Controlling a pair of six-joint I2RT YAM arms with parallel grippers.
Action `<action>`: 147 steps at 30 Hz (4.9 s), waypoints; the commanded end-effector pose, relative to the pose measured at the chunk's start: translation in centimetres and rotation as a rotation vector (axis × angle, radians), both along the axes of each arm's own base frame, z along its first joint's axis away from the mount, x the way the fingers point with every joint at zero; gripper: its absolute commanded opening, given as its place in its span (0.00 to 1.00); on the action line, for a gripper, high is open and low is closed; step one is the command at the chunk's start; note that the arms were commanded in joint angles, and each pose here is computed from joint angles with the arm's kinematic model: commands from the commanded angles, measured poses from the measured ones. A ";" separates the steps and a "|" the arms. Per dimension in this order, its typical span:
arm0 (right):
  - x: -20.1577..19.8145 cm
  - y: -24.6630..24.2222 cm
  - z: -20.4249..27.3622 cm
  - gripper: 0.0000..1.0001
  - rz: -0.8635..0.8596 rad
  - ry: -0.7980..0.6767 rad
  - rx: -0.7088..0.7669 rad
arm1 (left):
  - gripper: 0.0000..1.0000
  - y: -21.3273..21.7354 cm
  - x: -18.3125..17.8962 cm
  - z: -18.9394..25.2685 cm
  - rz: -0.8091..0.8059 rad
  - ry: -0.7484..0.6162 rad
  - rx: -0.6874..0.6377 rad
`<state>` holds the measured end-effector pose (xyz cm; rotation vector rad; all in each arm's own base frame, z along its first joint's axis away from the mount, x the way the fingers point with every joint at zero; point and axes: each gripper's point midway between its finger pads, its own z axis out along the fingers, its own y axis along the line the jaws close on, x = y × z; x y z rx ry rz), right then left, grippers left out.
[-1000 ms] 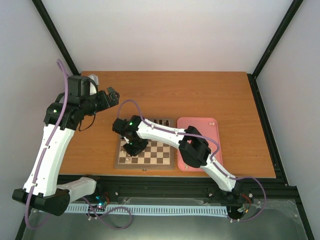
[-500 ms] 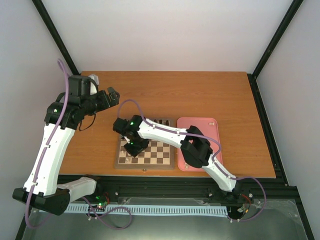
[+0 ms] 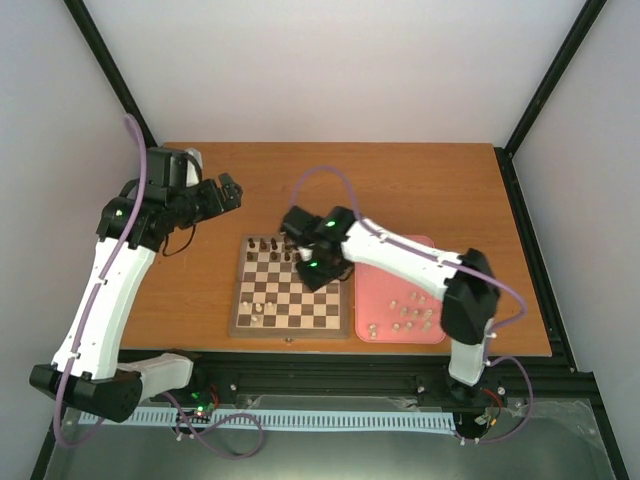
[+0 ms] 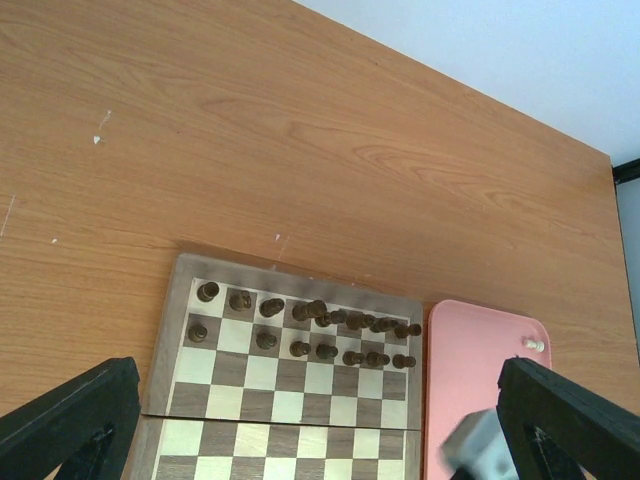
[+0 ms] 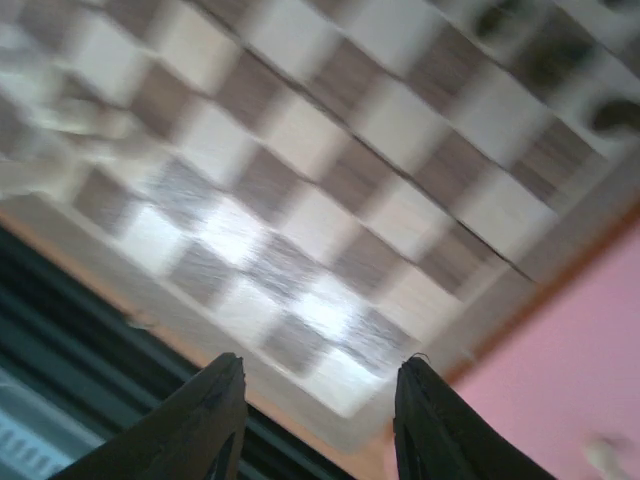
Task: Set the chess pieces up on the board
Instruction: Place the chess piece on the chessboard, then pick up the chess piece from the storage box, then place the chess piece on the chessboard.
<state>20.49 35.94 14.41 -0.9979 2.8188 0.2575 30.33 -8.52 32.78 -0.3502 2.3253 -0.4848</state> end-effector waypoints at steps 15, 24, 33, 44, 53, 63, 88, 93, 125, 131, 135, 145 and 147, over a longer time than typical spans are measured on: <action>2.2 -20.4 -9.4 0.42 -0.456 0.143 -0.226 | 1.00 -0.9 2.1 -0.3 -0.022 0.003 -0.018; 1.6 -21.5 -10.5 0.39 -0.480 0.172 -0.231 | 1.00 -1.0 2.4 -1.0 -0.028 0.021 -0.014; 0.4 -21.9 -11.3 0.29 -0.493 0.203 -0.239 | 1.00 -0.9 2.2 -1.4 -0.028 0.031 -0.008; 0.6 -21.7 -10.8 0.21 -0.509 0.196 -0.218 | 1.00 -0.8 1.9 -1.4 -0.028 0.030 -0.009; 0.6 -21.2 -10.6 0.07 -0.501 0.209 -0.202 | 1.00 -0.7 1.4 -1.5 -0.027 0.030 -0.009; 3.5 -17.9 -4.4 0.03 -0.429 0.052 -0.212 | 1.00 -0.6 1.2 -1.2 -0.026 0.020 -0.010; -0.8 5.6 -5.6 0.04 0.036 0.096 -0.045 | 1.00 0.5 -0.1 -0.2 0.001 -0.018 0.022; -1.6 5.9 -6.5 0.04 0.055 0.126 -0.055 | 1.00 0.6 -0.3 -0.2 0.005 -0.020 0.027; -3.3 5.2 -9.2 0.06 0.079 0.165 -0.122 | 1.00 0.9 -0.6 -1.2 0.005 0.001 0.045; -3.3 5.2 -9.3 0.11 0.085 0.162 -0.124 | 1.00 0.7 -0.4 -1.1 0.002 -0.002 0.042; -3.2 5.3 -9.1 0.18 0.089 0.155 -0.119 | 1.00 0.7 -0.3 -1.2 0.002 0.002 0.043; -2.9 5.4 -7.7 0.29 0.107 0.128 -0.093 | 1.00 0.8 -0.3 -1.0 0.007 -0.001 0.041; -2.9 5.4 -7.0 0.30 0.111 0.118 -0.082 | 1.00 0.8 -0.2 -0.9 0.007 -0.003 0.039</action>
